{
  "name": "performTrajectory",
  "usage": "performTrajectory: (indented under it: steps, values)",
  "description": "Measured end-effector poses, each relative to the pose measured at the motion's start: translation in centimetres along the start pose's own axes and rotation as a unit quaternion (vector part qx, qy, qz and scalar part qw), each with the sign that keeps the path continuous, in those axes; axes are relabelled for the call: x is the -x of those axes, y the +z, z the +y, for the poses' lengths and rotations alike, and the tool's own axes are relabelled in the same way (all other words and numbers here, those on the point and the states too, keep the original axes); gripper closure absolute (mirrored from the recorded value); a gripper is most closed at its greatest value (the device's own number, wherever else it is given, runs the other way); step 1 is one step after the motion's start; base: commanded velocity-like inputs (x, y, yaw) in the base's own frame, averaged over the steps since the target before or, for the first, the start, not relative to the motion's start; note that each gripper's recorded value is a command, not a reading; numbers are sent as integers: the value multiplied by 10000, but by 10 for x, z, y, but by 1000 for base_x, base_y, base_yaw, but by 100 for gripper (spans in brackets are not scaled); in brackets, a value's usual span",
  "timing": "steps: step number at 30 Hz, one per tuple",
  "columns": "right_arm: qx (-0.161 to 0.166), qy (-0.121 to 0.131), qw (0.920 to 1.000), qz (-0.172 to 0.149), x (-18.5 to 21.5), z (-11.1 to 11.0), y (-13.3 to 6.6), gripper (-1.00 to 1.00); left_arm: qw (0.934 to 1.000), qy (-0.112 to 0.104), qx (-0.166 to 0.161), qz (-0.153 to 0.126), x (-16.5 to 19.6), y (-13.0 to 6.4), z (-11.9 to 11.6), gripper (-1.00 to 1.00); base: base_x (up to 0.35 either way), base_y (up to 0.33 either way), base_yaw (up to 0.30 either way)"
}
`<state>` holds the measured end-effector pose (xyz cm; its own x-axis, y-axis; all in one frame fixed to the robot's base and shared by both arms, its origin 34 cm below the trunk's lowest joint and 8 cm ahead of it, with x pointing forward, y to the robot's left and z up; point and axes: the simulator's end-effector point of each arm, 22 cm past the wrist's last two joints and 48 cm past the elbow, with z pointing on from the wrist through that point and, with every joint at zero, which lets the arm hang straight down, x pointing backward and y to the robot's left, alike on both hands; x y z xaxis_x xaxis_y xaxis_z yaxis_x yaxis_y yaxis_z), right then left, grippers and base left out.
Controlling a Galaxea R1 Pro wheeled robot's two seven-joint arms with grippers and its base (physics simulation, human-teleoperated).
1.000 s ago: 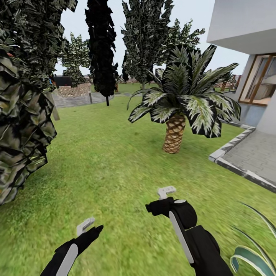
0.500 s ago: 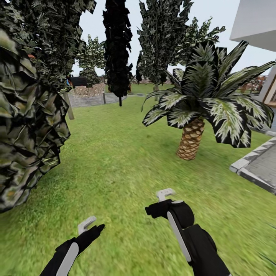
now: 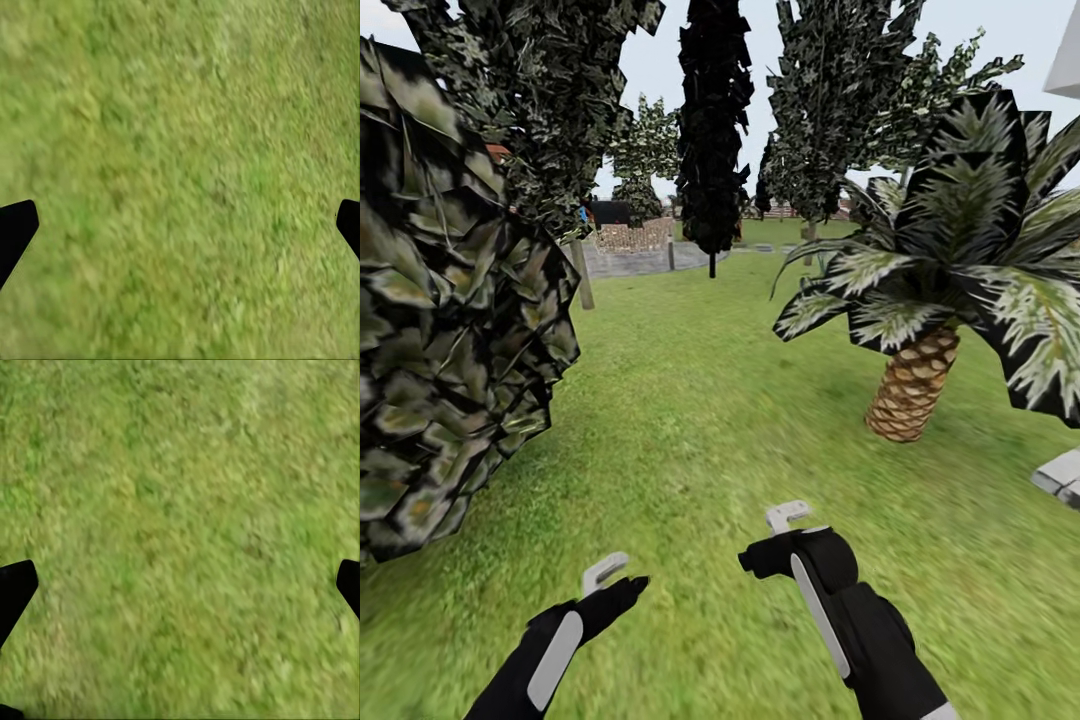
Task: Take the three Easter eggs out of the wicker basket on the lawn in the garden, then place them on the lawn next to a single tree (choose any tree) so that all three eggs are next to the same tree and none are left in the basket.
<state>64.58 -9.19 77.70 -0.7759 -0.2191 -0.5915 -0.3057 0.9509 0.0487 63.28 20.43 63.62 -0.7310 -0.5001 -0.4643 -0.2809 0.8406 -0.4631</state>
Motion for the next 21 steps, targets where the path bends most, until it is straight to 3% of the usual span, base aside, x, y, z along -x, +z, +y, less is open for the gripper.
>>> performTrajectory:
  steps: [7, 21]
  values:
    - [-2, -1, 10000, 8, -1, -1, 0, -100, 10000, -15, 46, 76, -8, 2, 4, -100, 334, 0, 150]
    - [-24, -27, 10000, 16, -2, -3, 0, -100, 9999, -26, 26, 97, -12, 3, 2, -100, 334, 0, 15]
